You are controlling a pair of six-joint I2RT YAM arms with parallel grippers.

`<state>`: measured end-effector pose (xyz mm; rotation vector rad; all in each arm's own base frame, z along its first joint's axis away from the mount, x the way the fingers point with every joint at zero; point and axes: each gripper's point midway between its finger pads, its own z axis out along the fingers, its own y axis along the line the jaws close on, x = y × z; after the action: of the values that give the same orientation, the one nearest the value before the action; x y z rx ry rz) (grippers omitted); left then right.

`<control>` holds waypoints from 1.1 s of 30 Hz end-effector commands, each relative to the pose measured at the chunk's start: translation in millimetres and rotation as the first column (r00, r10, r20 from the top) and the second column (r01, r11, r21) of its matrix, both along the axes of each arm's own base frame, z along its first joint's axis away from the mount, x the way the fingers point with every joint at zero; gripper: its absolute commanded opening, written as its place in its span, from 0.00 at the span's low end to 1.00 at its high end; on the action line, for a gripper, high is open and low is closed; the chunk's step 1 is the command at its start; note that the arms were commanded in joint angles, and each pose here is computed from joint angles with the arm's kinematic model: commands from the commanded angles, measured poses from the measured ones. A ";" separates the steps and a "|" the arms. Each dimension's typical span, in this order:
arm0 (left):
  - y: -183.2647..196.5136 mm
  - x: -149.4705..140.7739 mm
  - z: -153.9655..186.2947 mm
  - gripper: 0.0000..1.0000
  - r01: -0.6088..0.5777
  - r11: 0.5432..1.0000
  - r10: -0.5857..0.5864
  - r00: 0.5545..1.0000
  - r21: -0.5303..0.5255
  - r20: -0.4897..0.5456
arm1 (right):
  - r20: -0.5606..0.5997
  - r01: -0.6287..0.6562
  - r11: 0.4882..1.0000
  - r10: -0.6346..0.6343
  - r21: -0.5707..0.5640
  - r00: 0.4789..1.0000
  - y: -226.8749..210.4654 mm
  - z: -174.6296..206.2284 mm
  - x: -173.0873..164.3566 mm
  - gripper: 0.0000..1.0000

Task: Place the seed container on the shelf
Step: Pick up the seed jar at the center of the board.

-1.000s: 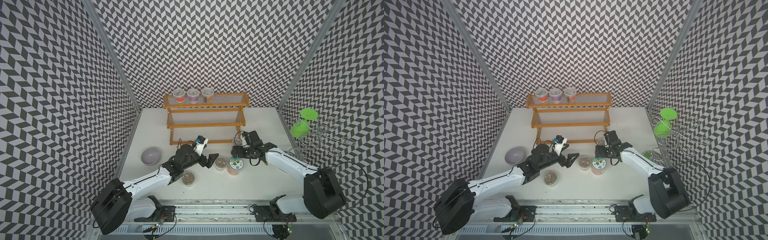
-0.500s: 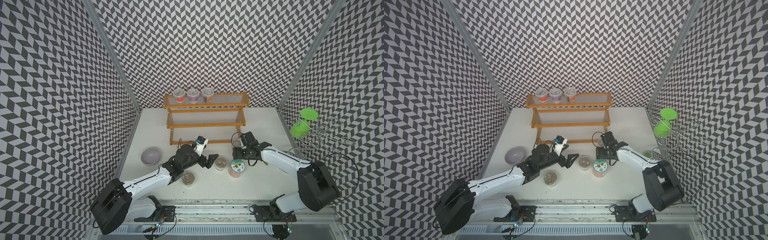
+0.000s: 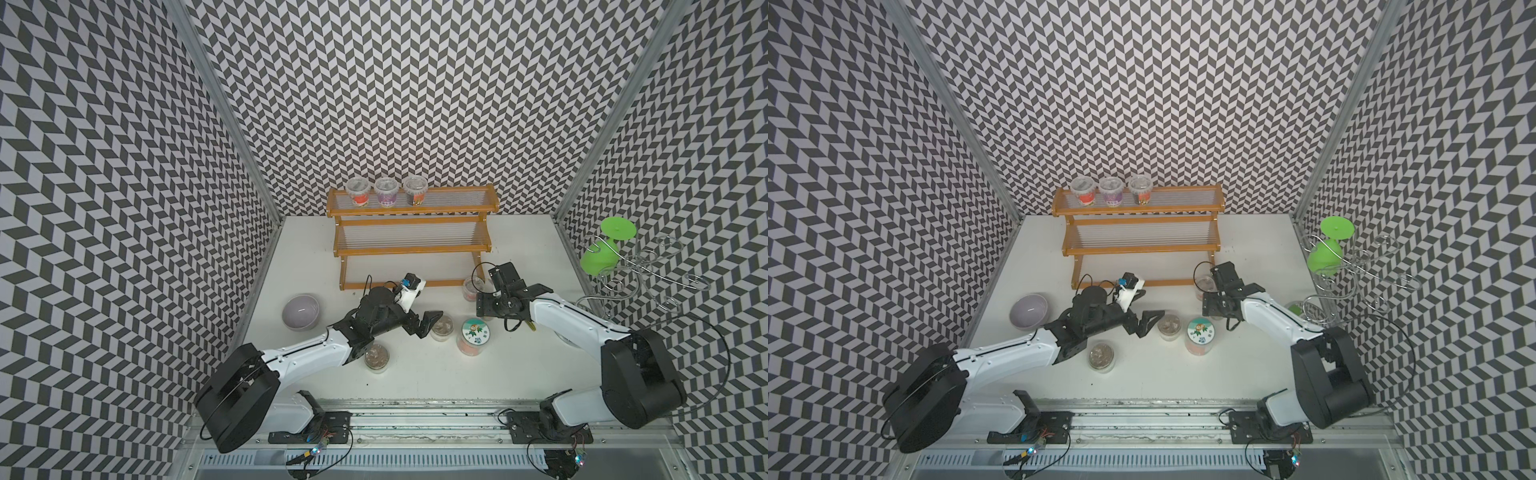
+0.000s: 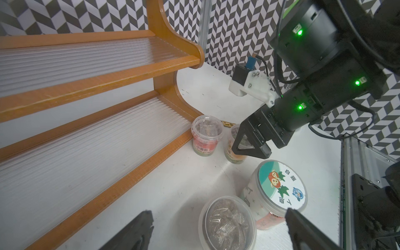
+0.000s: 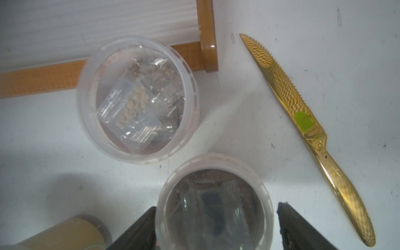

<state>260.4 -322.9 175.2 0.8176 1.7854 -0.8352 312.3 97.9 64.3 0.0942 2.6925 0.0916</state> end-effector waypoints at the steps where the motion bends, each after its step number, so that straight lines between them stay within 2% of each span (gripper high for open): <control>1: -27.7 -2.1 24.5 1.00 0.091 0.995 -0.084 0.984 -0.033 0.159 | 0.054 -0.002 1.000 0.000 0.030 0.999 4.3 6.3 7.8 0.86; 5: -54.2 -1.1 20.3 1.00 0.145 0.989 -0.141 0.964 -0.001 0.224 | 0.053 -0.011 0.999 0.009 0.035 0.999 6.2 2.9 8.5 0.83; 8: -68.1 3.0 11.2 0.98 0.177 0.984 -0.174 0.962 0.004 0.210 | 0.054 -0.022 0.999 0.019 0.046 0.998 8.3 1.3 7.3 0.81; 13: -86.7 11.9 -25.3 0.92 0.215 0.970 -0.220 0.975 0.112 0.036 | 0.040 -0.040 0.998 0.038 0.049 0.998 10.3 -2.2 5.0 0.79; 18: -91.9 12.3 -46.4 0.88 0.238 0.960 -0.236 0.971 0.149 -0.035 | 0.036 -0.040 0.998 0.039 0.048 0.999 9.8 -4.4 3.5 0.78; 33: -94.8 20.3 -37.0 0.89 0.209 0.966 -0.207 0.978 0.151 -0.027 | 0.037 -0.041 0.999 0.040 0.031 0.999 6.2 0.7 1.9 0.76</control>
<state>279.3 -415.2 124.0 1.1229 1.8331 -0.8469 312.4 105.6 58.8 0.0510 2.6814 0.1500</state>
